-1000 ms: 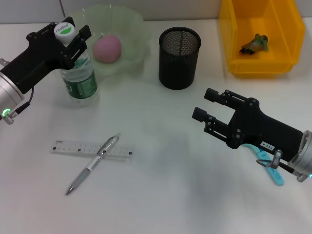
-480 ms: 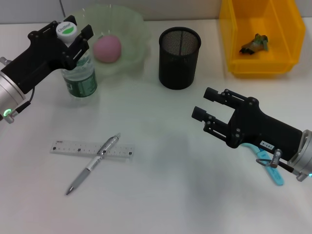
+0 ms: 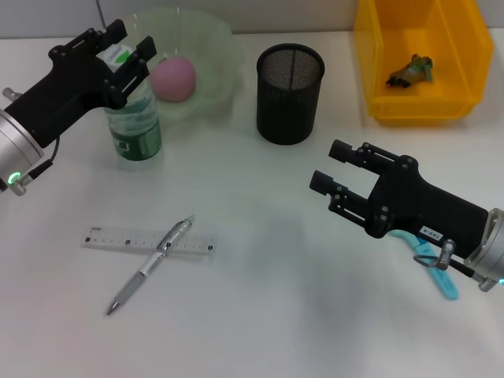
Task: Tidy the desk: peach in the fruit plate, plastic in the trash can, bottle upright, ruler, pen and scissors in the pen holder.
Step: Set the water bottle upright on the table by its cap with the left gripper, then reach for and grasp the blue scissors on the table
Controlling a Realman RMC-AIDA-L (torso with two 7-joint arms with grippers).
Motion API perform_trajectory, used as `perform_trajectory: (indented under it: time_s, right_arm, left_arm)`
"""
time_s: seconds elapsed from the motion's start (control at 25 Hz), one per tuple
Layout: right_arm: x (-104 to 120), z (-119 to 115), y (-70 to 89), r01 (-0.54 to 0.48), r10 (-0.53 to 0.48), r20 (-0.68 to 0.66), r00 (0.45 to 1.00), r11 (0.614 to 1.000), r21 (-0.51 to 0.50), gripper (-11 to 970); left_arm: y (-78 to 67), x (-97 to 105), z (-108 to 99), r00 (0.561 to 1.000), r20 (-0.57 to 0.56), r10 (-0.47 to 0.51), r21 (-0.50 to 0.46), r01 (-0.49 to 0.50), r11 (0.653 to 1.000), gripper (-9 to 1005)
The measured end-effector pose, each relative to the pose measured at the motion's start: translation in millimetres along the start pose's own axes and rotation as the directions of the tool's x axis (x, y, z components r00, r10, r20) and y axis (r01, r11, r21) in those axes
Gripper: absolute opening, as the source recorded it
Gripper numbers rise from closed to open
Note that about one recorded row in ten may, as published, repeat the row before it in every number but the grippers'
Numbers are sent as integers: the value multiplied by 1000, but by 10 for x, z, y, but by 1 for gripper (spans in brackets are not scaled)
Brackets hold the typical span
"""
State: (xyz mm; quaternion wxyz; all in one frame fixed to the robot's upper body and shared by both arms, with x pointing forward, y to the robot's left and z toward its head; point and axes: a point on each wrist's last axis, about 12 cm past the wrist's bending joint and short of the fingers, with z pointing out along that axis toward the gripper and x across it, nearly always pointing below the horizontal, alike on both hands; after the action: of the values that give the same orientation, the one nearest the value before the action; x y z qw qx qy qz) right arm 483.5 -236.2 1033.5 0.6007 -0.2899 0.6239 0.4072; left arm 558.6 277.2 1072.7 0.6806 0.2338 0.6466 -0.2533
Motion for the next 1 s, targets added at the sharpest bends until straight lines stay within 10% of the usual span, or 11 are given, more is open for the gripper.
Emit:
perform_trajectory:
  time_s: [0.8,1.0]
  right_arm:
    - [-21,44,-51,9,-9,-3,1000,1000,16,577]
    - [-23,45,-53,10,-10,-2,1000,1000,17,576]
  left_arm:
    - [6,-107,-61,998,61,-23,33,21,999,517]
    - [-25,-140,-100,995,96,-27,59,22,998,718]
